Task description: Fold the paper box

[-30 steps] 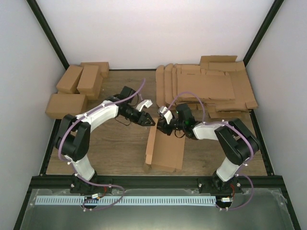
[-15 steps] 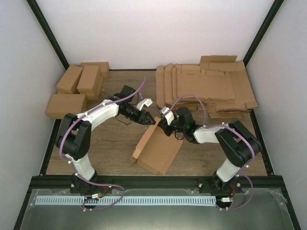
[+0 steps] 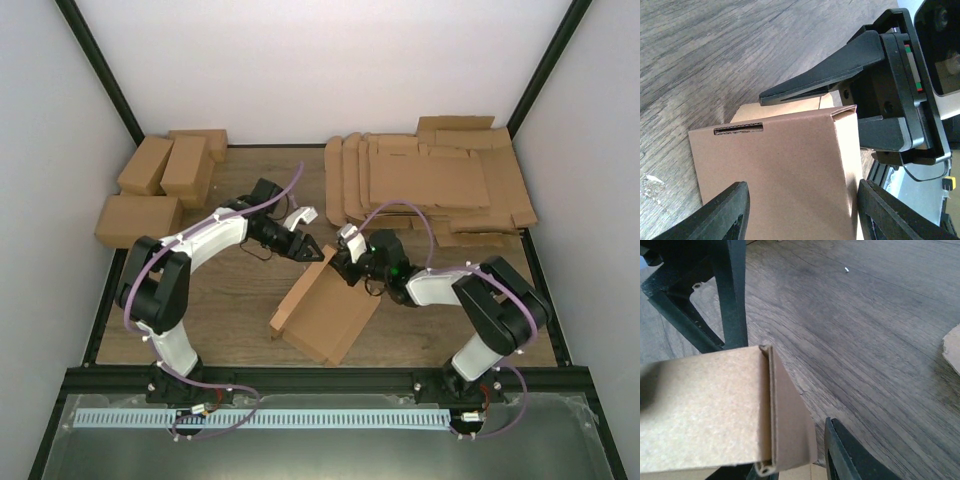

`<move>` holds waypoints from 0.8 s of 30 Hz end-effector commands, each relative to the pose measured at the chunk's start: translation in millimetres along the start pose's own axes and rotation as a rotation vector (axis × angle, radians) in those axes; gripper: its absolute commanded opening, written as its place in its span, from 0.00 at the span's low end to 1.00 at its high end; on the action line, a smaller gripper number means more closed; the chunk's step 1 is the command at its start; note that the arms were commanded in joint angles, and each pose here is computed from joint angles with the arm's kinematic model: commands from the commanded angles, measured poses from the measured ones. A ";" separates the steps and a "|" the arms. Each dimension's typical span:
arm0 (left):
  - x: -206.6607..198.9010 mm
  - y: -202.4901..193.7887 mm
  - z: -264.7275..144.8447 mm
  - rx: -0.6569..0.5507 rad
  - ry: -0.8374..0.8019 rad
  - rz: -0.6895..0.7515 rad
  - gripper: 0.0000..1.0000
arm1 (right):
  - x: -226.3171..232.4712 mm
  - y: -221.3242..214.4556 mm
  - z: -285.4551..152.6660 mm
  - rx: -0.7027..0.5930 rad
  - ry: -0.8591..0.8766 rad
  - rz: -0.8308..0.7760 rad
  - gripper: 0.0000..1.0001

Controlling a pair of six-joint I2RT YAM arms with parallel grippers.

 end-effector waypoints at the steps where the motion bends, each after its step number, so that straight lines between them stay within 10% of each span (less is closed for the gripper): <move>1: 11.3 -5.5 3.6 0.016 0.070 -0.010 0.60 | -2.6 13.1 8.4 -0.049 -0.035 -0.023 0.25; 16: 10.1 -11.7 -1.8 -0.022 0.091 -0.028 0.62 | 1.1 8.3 20.0 -0.092 -0.147 0.003 0.05; 18: 3.9 -11.1 -8.6 -0.047 0.100 -0.014 0.67 | 1.5 10.4 15.7 -0.093 -0.156 0.006 0.05; 20: -3.3 -10.1 -17.6 -0.086 0.130 0.002 0.96 | 1.5 11.3 10.0 -0.083 -0.175 0.024 0.04; 24: -21.5 -11.1 -48.2 -0.231 0.268 0.047 1.00 | -0.5 12.1 -6.0 -0.057 -0.265 0.079 0.01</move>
Point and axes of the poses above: each gripper's point midway between its finger pads, its own z axis out along the fingers, its own x axis along the line the jaws close on, y = z × x, the point moved 10 cm from there along -z, back along the fingers, and after that the axes turned 9 degrees about -z, right-handed, at the moved point
